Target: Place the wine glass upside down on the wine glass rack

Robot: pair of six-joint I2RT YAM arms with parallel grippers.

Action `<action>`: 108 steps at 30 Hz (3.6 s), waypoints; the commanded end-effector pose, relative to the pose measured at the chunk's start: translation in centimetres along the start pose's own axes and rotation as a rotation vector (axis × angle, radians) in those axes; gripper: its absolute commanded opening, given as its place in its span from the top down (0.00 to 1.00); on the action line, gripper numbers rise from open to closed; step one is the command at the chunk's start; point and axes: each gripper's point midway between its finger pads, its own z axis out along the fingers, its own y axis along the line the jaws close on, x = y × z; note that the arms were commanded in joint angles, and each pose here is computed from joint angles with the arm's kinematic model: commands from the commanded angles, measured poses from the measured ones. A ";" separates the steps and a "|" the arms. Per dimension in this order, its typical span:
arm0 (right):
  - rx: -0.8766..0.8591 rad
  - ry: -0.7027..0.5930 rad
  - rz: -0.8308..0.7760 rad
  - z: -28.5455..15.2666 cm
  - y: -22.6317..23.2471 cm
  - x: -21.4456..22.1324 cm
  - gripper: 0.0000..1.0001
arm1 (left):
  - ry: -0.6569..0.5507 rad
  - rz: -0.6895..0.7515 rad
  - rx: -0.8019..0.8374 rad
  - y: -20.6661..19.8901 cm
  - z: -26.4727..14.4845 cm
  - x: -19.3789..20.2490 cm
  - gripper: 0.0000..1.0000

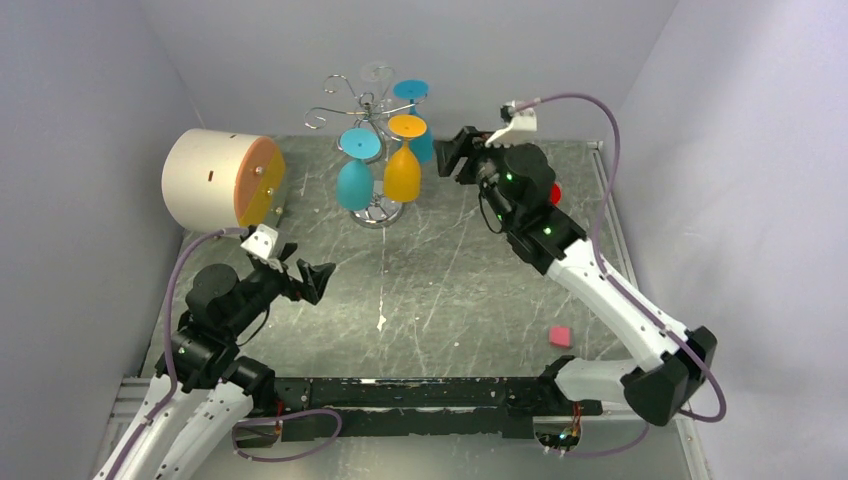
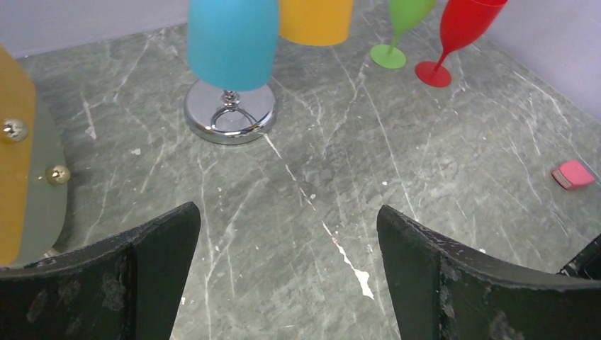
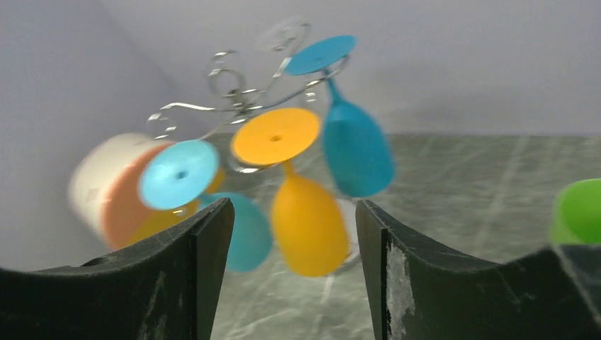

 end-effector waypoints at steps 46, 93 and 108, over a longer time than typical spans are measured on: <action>0.625 0.584 -0.511 7.8 -28.0 12.3 0.72 | 0.111 -0.019 -0.215 3.7 0.3 1.1 0.01; 0.151 0.164 -0.186 -4.4 -9.6 -3.7 1.00 | -0.114 0.531 0.360 -4.7 -0.5 -3.4 0.06; -0.457 0.053 -0.075 -10.8 3.8 -8.8 1.00 | -0.392 0.906 0.626 -9.8 -3.4 -8.8 0.14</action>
